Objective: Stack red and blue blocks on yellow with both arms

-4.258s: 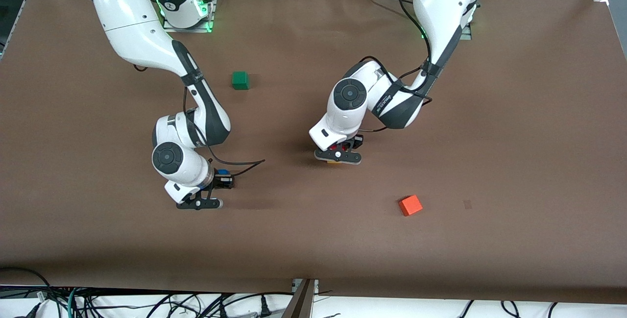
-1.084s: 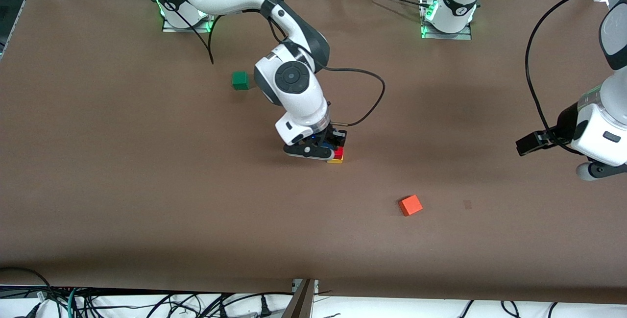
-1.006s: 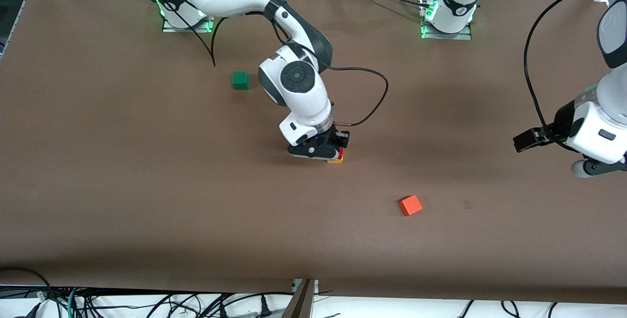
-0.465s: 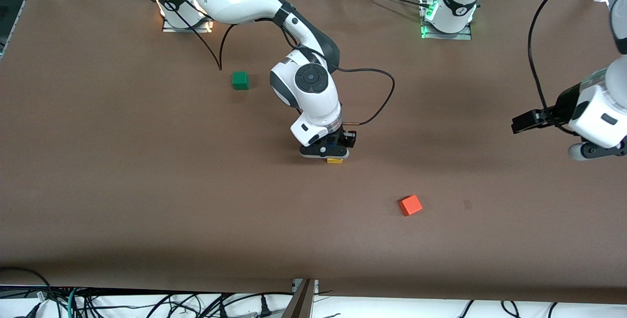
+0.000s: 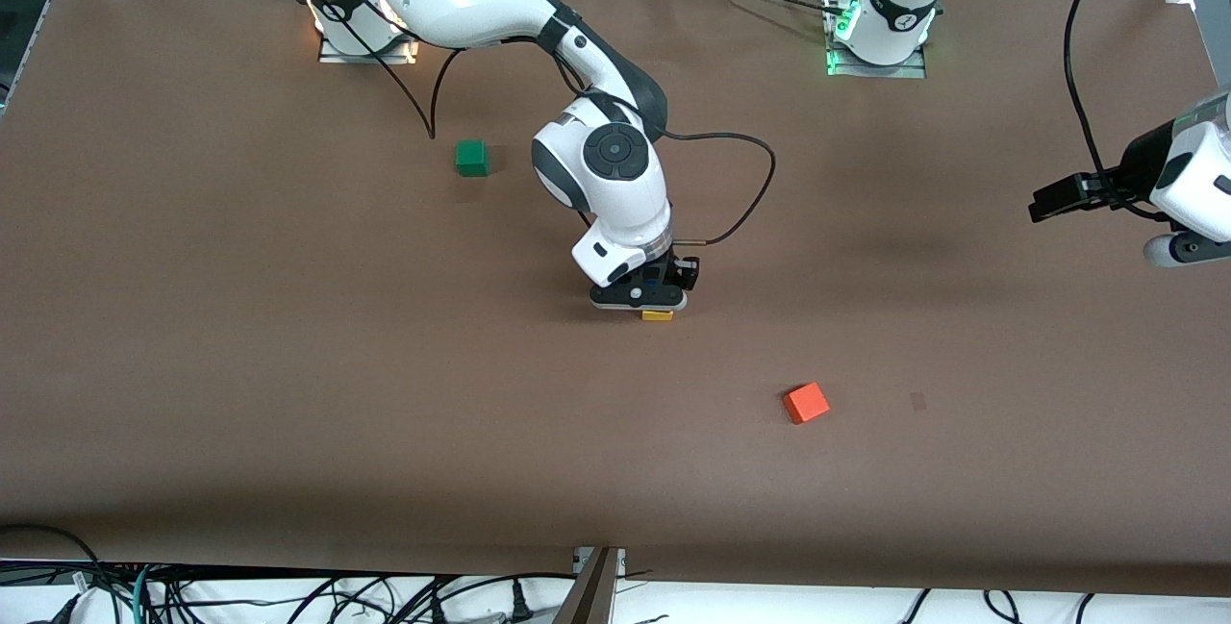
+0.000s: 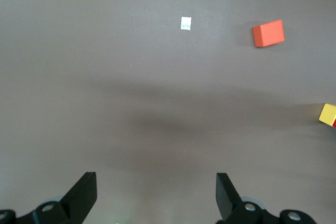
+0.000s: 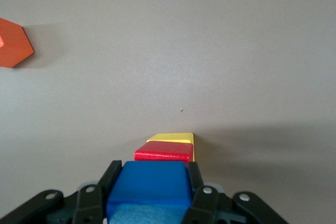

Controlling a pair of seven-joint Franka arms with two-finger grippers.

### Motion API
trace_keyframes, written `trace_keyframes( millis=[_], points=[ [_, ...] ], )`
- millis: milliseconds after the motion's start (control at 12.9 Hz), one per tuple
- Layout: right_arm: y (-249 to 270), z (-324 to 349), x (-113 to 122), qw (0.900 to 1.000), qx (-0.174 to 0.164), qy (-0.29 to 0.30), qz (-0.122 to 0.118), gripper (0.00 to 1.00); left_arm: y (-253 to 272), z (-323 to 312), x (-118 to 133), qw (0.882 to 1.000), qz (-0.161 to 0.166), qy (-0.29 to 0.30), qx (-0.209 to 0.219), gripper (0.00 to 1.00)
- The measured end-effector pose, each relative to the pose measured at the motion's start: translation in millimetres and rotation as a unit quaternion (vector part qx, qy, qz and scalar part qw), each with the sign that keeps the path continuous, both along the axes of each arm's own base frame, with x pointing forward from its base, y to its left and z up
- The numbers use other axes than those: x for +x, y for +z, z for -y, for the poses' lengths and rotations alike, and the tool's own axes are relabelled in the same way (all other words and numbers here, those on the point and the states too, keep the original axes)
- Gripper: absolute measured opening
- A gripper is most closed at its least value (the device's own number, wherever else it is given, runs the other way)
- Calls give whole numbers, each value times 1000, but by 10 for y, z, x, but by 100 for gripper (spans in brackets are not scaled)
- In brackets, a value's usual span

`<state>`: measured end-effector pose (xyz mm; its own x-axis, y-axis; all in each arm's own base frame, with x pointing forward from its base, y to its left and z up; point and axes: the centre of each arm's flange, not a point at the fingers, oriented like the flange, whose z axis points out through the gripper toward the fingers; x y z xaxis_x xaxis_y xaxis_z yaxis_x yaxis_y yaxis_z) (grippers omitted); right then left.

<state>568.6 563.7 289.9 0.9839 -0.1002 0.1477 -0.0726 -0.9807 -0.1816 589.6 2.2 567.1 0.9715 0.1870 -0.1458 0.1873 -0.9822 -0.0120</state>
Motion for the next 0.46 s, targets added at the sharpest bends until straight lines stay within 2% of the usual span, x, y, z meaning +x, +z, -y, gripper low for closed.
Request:
trace_keyframes(
  millis=[465],
  points=[
    [-20,8,8,1000,-3,1,2,55,-51,-1,16,1000,2,0,0,100]
  ],
)
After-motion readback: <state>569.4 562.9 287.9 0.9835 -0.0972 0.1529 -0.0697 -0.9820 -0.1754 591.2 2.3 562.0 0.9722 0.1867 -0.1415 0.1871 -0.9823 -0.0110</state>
